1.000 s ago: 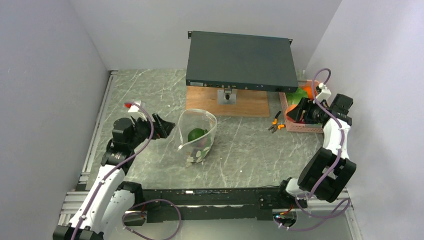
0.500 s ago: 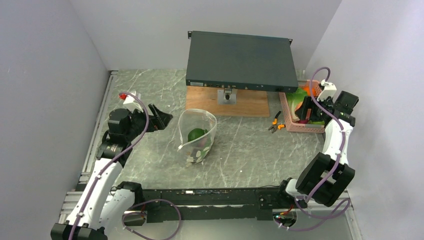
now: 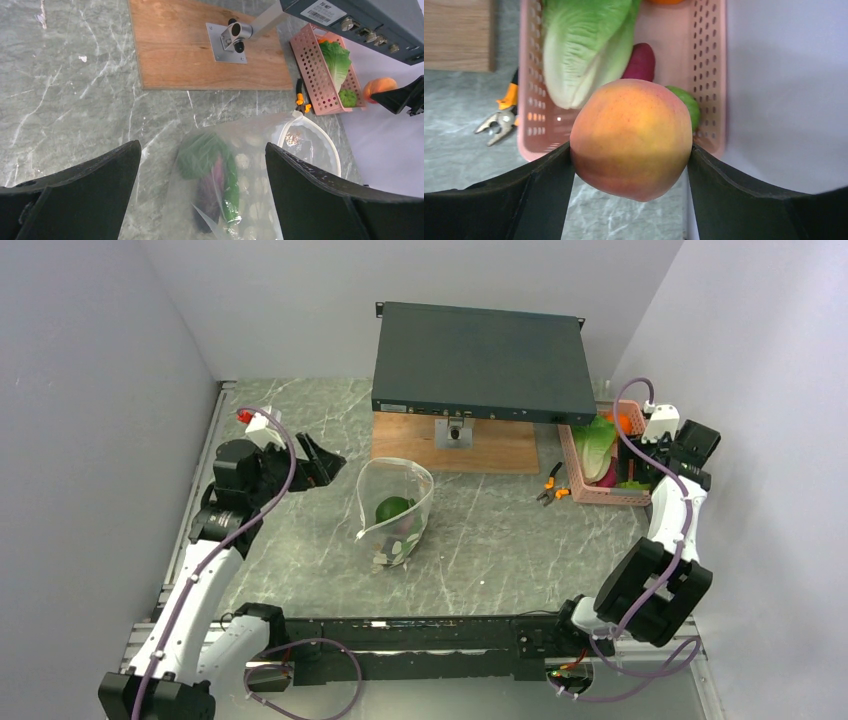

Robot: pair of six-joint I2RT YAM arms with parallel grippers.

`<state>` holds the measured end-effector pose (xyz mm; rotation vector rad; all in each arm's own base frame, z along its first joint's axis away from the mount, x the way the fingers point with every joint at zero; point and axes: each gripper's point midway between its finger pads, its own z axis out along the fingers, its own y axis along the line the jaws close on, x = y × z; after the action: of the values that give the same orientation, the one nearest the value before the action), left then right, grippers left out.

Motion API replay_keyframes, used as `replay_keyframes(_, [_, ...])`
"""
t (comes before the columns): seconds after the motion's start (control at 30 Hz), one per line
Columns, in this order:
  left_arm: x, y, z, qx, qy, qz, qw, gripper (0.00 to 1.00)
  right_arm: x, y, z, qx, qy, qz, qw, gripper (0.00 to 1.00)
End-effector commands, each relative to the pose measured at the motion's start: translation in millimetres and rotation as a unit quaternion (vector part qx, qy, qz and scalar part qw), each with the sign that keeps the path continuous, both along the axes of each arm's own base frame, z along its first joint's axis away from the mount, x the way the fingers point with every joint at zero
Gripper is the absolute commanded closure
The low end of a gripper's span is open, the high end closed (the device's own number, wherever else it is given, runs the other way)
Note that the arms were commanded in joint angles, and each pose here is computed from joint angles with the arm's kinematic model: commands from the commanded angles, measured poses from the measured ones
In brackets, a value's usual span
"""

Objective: Open the zip-top bag and remove the fake food
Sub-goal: Place the fake fruit in the bin.

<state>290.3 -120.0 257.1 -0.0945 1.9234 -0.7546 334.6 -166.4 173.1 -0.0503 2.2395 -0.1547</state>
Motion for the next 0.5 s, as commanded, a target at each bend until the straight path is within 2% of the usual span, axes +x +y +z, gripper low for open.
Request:
replay_keyframes(0.0, [3.4, -6.9, 15.9, -0.016, -0.011, -0.017, 1.0, 0.0, 6.3, -36.0, 19.8, -0.093, -0.01, -0.024, 0.995, 0.78])
replay_keyframes(0.13, [2.6, -5.5, 13.8, -0.012, -0.01, -0.014, 1.0, 0.0, 11.8, -48.9, 12.4, -0.122, -0.012, -0.032, 0.992, 0.77])
replay_keyframes(0.27, [0.9, -2.0, 10.3, -0.003, -0.01, -0.008, 1.0, 0.0, 34.1, -51.9, 2.6, -0.14, -0.008, -0.014, 0.99, 0.73])
replay_keyframes(0.37, [-2.2, 0.0, 8.3, 0.0, -0.013, -0.004, 1.0, 0.0, 53.2, -62.3, -9.0, -0.14, 0.005, -0.016, 0.99, 0.64])
replay_keyframes(0.47, [-7.1, 2.2, 5.8, 0.005, -0.019, -0.002, 1.0, 0.0, 70.4, -69.3, -17.7, -0.13, 0.023, -0.007, 0.991, 0.42])
